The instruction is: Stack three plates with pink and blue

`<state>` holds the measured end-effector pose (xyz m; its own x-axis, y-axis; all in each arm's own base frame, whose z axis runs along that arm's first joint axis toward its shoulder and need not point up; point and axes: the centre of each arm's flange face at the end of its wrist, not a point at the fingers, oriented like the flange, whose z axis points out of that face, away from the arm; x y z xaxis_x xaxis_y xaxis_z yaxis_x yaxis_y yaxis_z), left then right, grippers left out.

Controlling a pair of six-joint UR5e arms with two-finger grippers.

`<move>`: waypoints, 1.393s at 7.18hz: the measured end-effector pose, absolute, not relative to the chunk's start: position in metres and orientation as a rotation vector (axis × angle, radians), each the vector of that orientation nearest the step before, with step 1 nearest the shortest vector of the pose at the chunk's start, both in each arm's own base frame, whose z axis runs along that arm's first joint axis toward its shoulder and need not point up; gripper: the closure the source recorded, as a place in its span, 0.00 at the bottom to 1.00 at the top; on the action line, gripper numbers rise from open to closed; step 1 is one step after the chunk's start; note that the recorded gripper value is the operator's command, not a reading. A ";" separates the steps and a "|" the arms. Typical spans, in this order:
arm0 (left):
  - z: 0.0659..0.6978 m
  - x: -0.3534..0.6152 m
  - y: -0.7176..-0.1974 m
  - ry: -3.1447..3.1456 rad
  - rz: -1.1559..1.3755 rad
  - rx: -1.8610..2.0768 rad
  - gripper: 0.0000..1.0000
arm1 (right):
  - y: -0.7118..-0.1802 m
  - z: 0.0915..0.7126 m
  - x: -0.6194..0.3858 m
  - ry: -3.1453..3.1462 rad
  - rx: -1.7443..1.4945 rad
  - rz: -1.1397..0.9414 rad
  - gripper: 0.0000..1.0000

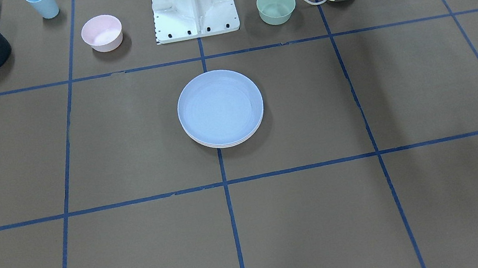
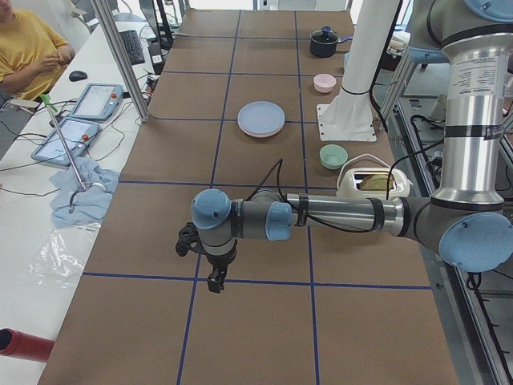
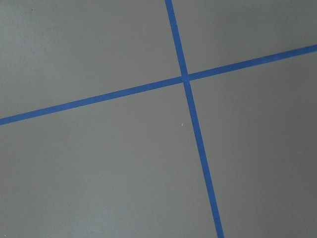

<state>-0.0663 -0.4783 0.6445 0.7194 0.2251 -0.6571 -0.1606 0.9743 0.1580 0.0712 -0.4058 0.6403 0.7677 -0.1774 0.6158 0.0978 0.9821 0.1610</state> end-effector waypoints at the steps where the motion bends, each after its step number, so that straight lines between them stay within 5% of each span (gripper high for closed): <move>1: 0.644 -0.066 -0.478 0.738 0.215 0.093 0.00 | -0.406 0.641 0.071 -0.680 0.121 -0.150 0.00; 10: 0.642 -0.066 -0.479 0.737 0.213 0.096 0.00 | -0.406 0.642 0.071 -0.681 0.119 -0.148 0.00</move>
<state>-0.0663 -0.4785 0.6422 0.7199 0.2261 -0.6563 -0.1586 0.9740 0.1616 0.0710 -0.4057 0.6421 0.7670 -0.1752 0.6173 0.0972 0.9826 0.1581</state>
